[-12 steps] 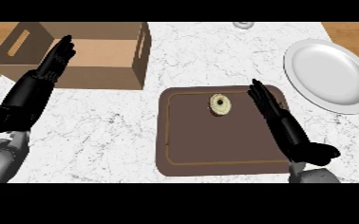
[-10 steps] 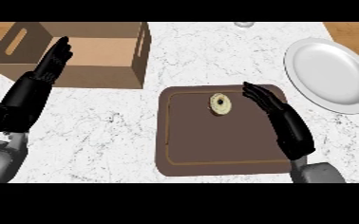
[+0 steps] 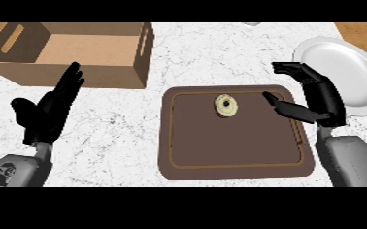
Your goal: Pick the cupcake from the tray and place it in the plate
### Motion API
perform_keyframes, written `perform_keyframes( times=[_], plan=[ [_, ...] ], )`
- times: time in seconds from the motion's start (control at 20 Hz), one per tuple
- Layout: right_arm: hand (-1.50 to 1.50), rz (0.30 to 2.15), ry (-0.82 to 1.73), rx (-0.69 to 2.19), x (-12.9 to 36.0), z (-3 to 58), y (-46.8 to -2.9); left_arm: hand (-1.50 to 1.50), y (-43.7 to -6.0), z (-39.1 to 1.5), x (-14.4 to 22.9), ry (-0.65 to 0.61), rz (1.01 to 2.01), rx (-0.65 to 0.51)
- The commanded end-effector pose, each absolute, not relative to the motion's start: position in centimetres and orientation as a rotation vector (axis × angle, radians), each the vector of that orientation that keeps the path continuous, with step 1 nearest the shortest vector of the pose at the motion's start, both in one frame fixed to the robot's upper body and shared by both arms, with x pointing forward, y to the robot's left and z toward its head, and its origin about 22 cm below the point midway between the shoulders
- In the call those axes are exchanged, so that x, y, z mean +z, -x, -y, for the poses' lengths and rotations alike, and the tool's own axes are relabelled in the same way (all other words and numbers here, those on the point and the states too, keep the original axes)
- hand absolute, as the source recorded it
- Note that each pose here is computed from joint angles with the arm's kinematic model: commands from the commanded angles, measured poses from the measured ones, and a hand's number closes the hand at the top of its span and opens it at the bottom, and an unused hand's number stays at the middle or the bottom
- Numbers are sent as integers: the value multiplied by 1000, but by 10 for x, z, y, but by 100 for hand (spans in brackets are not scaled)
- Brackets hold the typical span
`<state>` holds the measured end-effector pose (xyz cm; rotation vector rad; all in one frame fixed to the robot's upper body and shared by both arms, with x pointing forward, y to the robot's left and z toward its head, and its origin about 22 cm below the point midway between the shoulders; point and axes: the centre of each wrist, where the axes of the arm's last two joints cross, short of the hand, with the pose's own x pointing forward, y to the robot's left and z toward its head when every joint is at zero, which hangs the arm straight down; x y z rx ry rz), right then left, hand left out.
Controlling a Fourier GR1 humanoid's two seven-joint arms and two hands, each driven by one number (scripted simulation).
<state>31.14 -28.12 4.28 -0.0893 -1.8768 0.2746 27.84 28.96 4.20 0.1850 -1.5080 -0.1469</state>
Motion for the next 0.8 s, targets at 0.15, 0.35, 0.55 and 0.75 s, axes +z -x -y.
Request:
perform_keyframes(
  times=[0.15, 0.35, 0.55, 0.75],
  plan=[
    [-150, 1852, 61, 423, -9, 305, -314, 0, -284, -283, 35, -172, 1412, -80],
    [-150, 1812, 155, 614, -5, 301, -302, 0, -284, -284, 19, -171, 1413, -74],
    [-150, 1751, 195, 723, 13, 287, -301, 0, -273, -299, 19, -180, 1407, -72],
    [-150, 1716, 216, 758, 37, 274, -314, 0, -271, -287, -1, -185, 1419, -89]
  ],
)
